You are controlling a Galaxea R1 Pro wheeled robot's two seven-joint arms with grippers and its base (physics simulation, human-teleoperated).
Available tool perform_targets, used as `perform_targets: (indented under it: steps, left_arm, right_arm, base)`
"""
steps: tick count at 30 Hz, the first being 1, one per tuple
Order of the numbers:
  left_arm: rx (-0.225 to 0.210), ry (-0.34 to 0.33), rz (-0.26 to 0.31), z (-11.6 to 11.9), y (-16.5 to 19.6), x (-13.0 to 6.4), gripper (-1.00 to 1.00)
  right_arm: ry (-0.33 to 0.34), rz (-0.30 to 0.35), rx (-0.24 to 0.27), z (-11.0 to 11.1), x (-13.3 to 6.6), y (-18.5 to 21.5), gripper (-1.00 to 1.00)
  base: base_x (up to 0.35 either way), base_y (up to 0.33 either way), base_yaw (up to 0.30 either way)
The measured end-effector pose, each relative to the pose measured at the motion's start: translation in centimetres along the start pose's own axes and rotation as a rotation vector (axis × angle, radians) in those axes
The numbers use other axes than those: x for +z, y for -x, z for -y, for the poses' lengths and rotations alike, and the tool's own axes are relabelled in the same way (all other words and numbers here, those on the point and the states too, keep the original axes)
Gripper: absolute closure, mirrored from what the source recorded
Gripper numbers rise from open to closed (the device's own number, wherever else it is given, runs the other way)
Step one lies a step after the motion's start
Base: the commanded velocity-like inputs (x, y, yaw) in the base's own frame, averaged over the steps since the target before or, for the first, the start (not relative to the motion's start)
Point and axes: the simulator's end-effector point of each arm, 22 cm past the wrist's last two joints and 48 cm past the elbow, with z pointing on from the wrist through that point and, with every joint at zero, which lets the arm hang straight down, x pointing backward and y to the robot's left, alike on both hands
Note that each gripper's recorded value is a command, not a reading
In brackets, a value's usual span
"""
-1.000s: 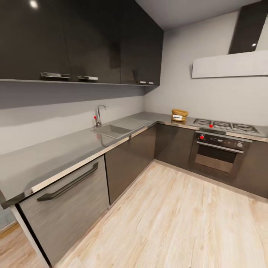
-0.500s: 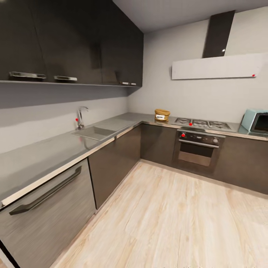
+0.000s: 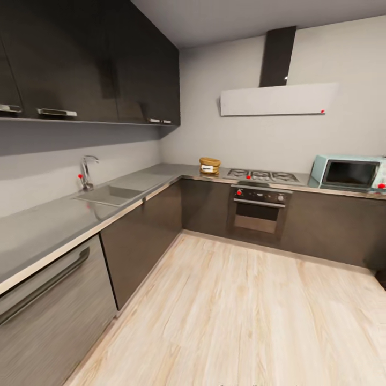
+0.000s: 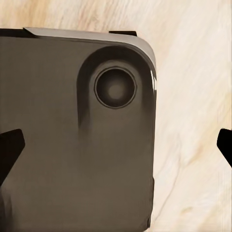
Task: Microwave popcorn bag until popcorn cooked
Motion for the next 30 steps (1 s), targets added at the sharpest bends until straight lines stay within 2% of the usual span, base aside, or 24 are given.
perform_targets:
  steps: [30]
  left_arm:
    - [0.002, -0.002, 0.001, 0.13, 0.04, 0.0, -1.0]
  right_arm:
    - [-0.001, 0.002, 0.01, 0.03, 0.0, 0.05, -1.0]
  base:
    - [0.0, 0.0, -0.282]
